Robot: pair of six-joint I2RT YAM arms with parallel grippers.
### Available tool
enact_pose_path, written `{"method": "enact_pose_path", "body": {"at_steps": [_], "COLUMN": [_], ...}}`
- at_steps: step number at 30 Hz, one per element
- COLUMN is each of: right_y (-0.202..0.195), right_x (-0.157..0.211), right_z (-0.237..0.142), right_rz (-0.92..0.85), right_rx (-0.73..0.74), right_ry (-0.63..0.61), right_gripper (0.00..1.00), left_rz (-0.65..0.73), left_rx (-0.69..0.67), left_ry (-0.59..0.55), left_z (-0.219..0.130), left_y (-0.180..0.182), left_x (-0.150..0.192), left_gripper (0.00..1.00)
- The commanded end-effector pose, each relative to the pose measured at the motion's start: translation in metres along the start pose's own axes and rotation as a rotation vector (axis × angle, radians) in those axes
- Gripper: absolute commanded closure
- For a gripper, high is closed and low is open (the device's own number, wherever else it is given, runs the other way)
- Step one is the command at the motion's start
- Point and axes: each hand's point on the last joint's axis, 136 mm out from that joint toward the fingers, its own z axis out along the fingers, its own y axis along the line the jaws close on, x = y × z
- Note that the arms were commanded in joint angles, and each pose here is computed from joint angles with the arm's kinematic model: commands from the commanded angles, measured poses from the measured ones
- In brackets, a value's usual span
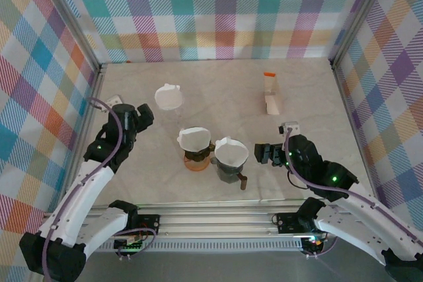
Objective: Place the coffee filter in the dripper
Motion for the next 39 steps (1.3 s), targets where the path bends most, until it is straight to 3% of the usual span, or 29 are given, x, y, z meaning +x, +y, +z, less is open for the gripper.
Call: {"method": "enact_pose_path", "body": {"at_steps": [1,4,10,20,33,36,37,38,39], "right_y": [-0.001,-0.002,-0.004,-0.008,-0.015,-0.02,-0.023,-0.028,-0.031], "right_x": [-0.004,-0.003,0.0,0.007,-0.003,-0.014,-0.018,-0.023,-0.028], "right_z": [0.001,0.001,0.003,0.008,0.021,0.017,0.016,0.016,0.017], "right_rz": [0.014,0.008,-0.001,-0.013,-0.01,-0.048,-0.049,-0.051,-0.074], "right_rx": [0.002,0.004,0.011,0.024,0.116,0.149,0.168,0.195,0.207], "right_ry": [-0.032,-0.032,-0.04,-0.029,-0.056,-0.098,-0.121,-0.153,-0.183], "right_gripper": [0.01,0.01,0.01,0.01,0.01,0.01,0.01,0.01,0.01], "left_rz": [0.144,0.209,0.34,0.295,0.257,0.29,0.3,0.282,0.261], "left_rx": [-0.082,-0.161,-0.169,-0.151,-0.051,0.089,0.11,0.067,0.038], "left_ry": [-0.149,-0.164,-0.111,-0.107,-0.081,-0.097,-0.159,-0.087,-0.116], "left_z": [0.023,0.046,0.091,0.143,0.15,0.15,0.147,0.147,0.15], "left_y": [0.005,0.021,0.026,0.035,0.035,0.018,0.017,0.026,0.03], "left_x": [-0.018,-0.004,0.043,0.074,0.081,0.095,0.095,0.102,0.092], "left_gripper": [0.0,0.0,0.0,0.0,0.0,0.0,0.0,0.0,0.0]}}
